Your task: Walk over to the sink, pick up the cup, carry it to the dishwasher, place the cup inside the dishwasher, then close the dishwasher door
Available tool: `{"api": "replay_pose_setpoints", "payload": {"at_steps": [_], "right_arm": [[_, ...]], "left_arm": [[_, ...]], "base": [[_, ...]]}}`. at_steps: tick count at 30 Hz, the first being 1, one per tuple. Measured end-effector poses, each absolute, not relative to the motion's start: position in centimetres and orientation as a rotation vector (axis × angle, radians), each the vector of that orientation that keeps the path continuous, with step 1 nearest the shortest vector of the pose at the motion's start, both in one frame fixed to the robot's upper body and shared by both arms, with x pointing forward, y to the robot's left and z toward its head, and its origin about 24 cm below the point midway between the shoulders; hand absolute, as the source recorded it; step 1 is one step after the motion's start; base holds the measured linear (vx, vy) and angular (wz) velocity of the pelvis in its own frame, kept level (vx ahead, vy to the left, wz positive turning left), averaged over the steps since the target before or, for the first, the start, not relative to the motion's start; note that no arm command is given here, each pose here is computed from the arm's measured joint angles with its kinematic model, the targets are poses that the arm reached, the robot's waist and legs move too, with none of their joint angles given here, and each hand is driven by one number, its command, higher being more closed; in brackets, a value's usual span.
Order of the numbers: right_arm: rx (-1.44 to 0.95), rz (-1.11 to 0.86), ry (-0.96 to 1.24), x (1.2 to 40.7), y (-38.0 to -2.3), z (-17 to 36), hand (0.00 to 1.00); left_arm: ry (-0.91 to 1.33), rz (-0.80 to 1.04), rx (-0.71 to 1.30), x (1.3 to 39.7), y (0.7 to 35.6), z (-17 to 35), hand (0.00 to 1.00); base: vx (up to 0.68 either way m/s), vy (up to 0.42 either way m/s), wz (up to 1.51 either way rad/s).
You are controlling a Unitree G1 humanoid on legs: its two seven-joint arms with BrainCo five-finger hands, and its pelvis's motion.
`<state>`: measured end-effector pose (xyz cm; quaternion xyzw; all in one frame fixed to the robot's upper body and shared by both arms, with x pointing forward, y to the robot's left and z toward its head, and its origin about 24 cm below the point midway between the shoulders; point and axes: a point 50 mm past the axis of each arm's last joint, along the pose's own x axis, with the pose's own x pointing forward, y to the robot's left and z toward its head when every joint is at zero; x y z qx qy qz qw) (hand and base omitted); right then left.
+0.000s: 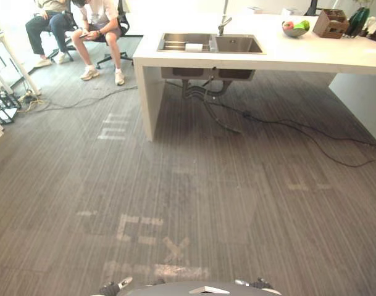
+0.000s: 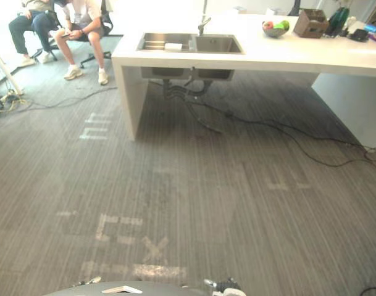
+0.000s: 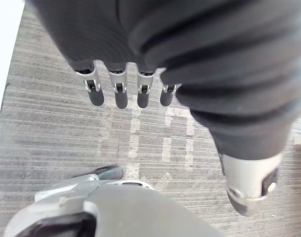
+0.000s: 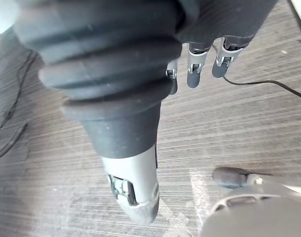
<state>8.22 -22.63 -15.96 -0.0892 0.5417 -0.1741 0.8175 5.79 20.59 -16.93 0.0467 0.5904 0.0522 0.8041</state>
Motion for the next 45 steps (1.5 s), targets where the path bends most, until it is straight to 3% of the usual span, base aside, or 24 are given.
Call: {"api": "replay_pose_setpoints", "payload": {"at_steps": [8,33,45], "right_arm": [[-0.27,-0.343,1.039,7.9,-22.4,-15.6,0.0],[0.013,-0.251,0.852,8.3,-21.4,-15.0,0.0],[0.027,-0.221,0.833,8.4,-21.2,-15.0,0.0]], "left_arm": [[1.209,0.157,0.161,6.0,20.7,-16.8,0.0],[1.114,0.193,0.141,5.7,20.9,-16.4,0.0],[1.084,0.203,0.122,5.7,20.9,-16.3,0.0]], "base": [[-0.04,0.0,-0.08],[-0.01,-0.001,-0.01],[0.0,0.0,0.0]]}}
